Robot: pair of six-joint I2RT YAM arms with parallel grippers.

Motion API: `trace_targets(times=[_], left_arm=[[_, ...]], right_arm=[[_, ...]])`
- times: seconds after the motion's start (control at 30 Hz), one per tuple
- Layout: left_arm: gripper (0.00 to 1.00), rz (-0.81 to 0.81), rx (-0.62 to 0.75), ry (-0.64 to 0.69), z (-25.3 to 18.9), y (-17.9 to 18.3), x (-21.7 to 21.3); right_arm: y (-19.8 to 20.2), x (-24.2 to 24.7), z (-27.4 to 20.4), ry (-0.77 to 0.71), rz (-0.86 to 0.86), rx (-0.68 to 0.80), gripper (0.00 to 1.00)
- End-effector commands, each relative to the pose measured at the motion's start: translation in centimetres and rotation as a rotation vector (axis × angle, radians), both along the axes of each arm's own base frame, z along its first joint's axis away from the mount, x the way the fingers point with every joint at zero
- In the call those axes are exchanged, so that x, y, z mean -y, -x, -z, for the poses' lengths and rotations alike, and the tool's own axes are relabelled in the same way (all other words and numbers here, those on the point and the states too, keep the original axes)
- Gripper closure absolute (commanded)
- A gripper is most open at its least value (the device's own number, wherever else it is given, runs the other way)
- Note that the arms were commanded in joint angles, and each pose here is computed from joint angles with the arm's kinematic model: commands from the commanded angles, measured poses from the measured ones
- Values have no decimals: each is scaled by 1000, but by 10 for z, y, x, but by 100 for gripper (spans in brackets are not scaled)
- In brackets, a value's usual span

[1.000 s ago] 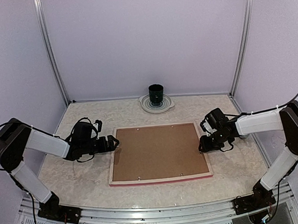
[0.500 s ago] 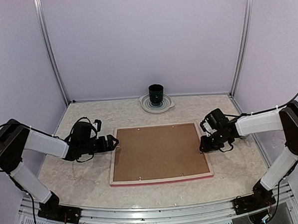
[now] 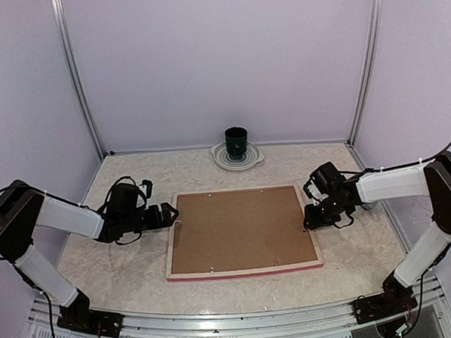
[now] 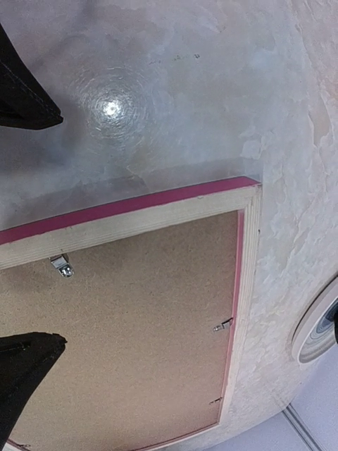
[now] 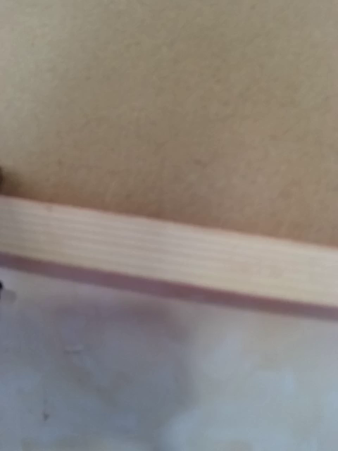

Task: Put the photo into the frame
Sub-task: Press the fastener onto the backboard.

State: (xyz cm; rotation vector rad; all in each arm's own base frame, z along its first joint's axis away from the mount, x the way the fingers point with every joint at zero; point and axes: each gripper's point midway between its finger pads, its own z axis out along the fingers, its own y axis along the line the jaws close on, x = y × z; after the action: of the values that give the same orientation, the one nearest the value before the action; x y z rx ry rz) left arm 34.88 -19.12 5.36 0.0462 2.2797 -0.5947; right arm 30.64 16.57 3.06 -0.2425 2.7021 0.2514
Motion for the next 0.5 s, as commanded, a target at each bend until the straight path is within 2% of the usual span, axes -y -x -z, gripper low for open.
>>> trace_targets(times=[0.0,0.3,0.47], left_arm=[[1,-34,19,-12,-6,0,-7],[1,0,62,6,-20,2,6],[1,6,106,-88,-40,-2,33]], right_arm=[[11,11,-1,63,-9,-39,67],[11,7,-1,44,-27,-46,66],[-2,1,-16,32,-15,-21,63]])
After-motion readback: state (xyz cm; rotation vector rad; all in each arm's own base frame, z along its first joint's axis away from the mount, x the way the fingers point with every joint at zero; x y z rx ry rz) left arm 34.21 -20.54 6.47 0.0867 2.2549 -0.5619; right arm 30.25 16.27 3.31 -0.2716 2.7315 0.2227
